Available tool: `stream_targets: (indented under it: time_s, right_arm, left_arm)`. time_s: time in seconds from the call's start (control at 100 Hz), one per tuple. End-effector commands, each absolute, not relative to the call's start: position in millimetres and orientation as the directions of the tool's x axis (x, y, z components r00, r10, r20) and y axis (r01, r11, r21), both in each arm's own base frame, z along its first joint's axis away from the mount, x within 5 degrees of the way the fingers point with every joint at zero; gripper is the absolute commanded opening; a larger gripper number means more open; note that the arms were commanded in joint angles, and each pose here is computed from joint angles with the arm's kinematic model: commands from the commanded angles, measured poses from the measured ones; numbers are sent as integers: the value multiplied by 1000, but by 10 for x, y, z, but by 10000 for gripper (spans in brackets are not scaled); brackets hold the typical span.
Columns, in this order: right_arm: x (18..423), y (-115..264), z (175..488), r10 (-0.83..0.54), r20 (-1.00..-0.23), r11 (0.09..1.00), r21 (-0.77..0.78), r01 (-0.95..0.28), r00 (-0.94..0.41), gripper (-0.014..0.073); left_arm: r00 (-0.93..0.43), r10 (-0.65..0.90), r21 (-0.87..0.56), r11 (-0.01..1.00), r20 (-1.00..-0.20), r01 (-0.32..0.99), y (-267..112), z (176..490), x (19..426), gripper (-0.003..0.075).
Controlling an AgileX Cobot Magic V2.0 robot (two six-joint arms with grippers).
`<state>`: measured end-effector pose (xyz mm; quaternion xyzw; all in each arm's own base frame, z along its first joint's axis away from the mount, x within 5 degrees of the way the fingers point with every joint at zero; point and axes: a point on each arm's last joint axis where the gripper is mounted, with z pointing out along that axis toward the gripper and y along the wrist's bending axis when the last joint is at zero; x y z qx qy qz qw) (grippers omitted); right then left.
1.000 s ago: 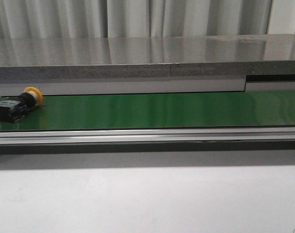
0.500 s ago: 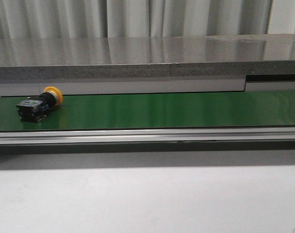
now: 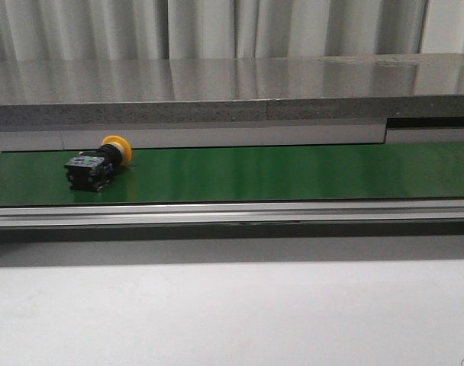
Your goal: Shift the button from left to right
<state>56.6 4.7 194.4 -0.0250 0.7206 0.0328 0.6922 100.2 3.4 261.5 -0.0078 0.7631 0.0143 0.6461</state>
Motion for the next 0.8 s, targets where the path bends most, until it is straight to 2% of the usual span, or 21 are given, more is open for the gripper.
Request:
stream_targets:
  time_s: [0.0, 0.27, 0.59, 0.69, 0.79]
  right_arm:
    - [542, 44, 2080, 10, -997, 997, 4, -81, 78, -67]
    - [540, 44, 2099, 12, -995, 997, 4, -81, 95, -67]
    - [500, 38, 2321, 25, -968, 997, 5, -80, 248, -67]
    - [473, 37, 2490, 36, -972, 996, 17, -83, 231, -67]
    - [471, 41, 2689, 31, -988, 996, 18, -86, 152, -67]
  left_arm:
    - [-111, 3, 7, 999, -994, -33, 36, 2729, 1030, 447]
    - [-117, 3, 7, 999, -993, -32, 35, 2723, 1029, -22]
    - [-117, 3, 7, 999, -993, -32, 35, 2723, 1029, -20]
    - [-117, 3, 7, 999, -993, -32, 35, 2723, 1029, -20]
    - [-117, 3, 7, 999, -993, -32, 35, 2723, 1029, -20]
